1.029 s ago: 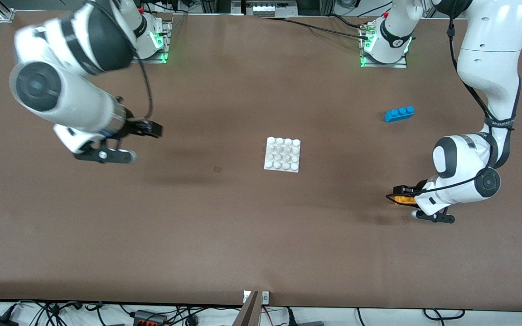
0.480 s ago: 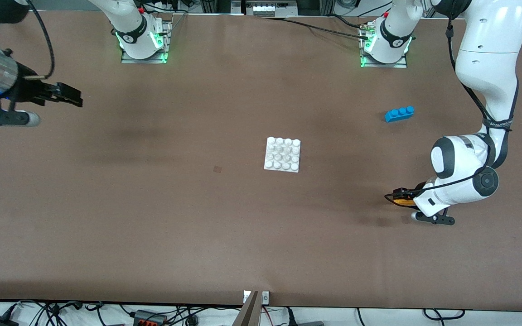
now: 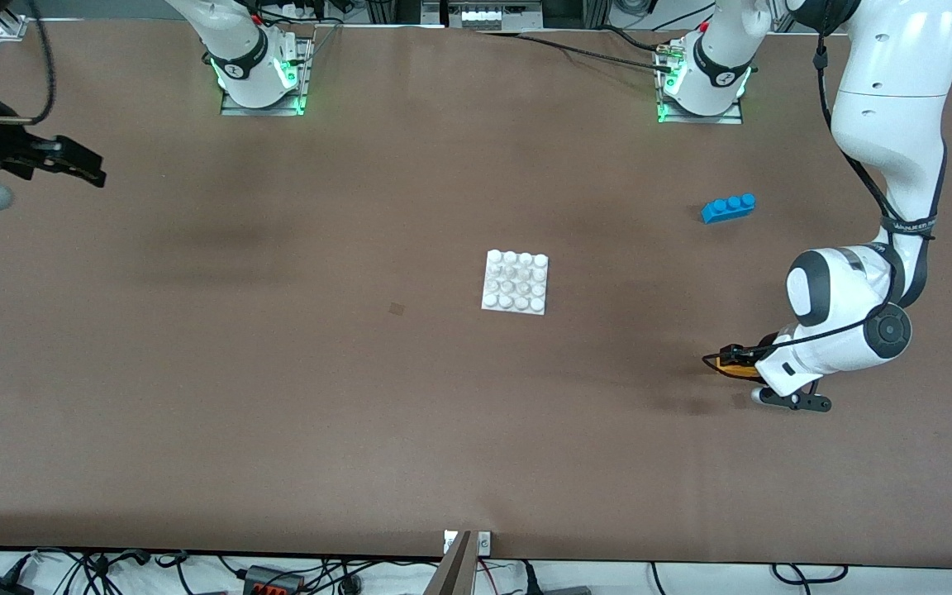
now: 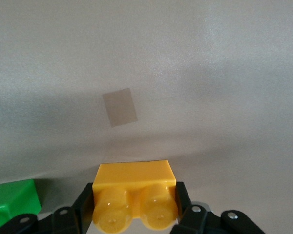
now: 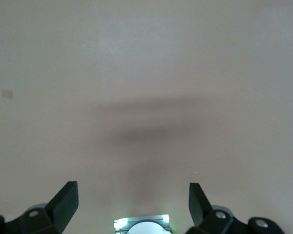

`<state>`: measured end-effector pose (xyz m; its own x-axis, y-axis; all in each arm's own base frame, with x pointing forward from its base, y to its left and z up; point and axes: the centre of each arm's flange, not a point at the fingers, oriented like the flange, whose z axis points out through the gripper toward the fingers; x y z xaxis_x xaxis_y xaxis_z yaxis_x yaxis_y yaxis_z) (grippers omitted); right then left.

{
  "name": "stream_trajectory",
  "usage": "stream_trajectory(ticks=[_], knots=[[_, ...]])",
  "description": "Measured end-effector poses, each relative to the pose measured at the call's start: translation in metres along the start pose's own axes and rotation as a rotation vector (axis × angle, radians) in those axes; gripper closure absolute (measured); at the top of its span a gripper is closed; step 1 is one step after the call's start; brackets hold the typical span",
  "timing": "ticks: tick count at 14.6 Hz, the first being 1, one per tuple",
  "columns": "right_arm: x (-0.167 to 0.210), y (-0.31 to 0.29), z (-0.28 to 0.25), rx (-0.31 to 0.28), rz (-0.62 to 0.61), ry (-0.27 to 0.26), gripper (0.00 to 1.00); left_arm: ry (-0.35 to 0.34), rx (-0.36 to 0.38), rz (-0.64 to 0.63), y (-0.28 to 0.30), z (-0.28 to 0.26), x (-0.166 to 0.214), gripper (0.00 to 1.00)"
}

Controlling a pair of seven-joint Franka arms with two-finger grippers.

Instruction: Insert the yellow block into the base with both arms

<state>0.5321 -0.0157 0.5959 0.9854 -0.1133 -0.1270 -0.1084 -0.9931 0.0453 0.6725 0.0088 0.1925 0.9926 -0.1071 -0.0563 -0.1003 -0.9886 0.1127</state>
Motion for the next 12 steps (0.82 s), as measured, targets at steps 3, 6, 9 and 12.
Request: stream_trajectory(ticks=[3,6,9,12], knots=[[0.002,0.021,0.001,0.038,-0.012,-0.001,0.00,-0.016,-0.005,0.001,0.001,0.000,-0.001,0.32],[0.002,0.011,0.000,0.041,-0.037,0.005,0.00,-0.093,-0.053,0.009,0.017,-0.023,0.001,0.32],[0.001,-0.005,-0.001,0.037,-0.065,0.007,0.00,-0.165,-0.143,-0.061,0.061,-0.058,0.007,0.32],[0.001,-0.006,-0.002,0.037,-0.068,0.010,0.00,-0.183,-0.185,-0.109,0.123,-0.073,0.008,0.32]])
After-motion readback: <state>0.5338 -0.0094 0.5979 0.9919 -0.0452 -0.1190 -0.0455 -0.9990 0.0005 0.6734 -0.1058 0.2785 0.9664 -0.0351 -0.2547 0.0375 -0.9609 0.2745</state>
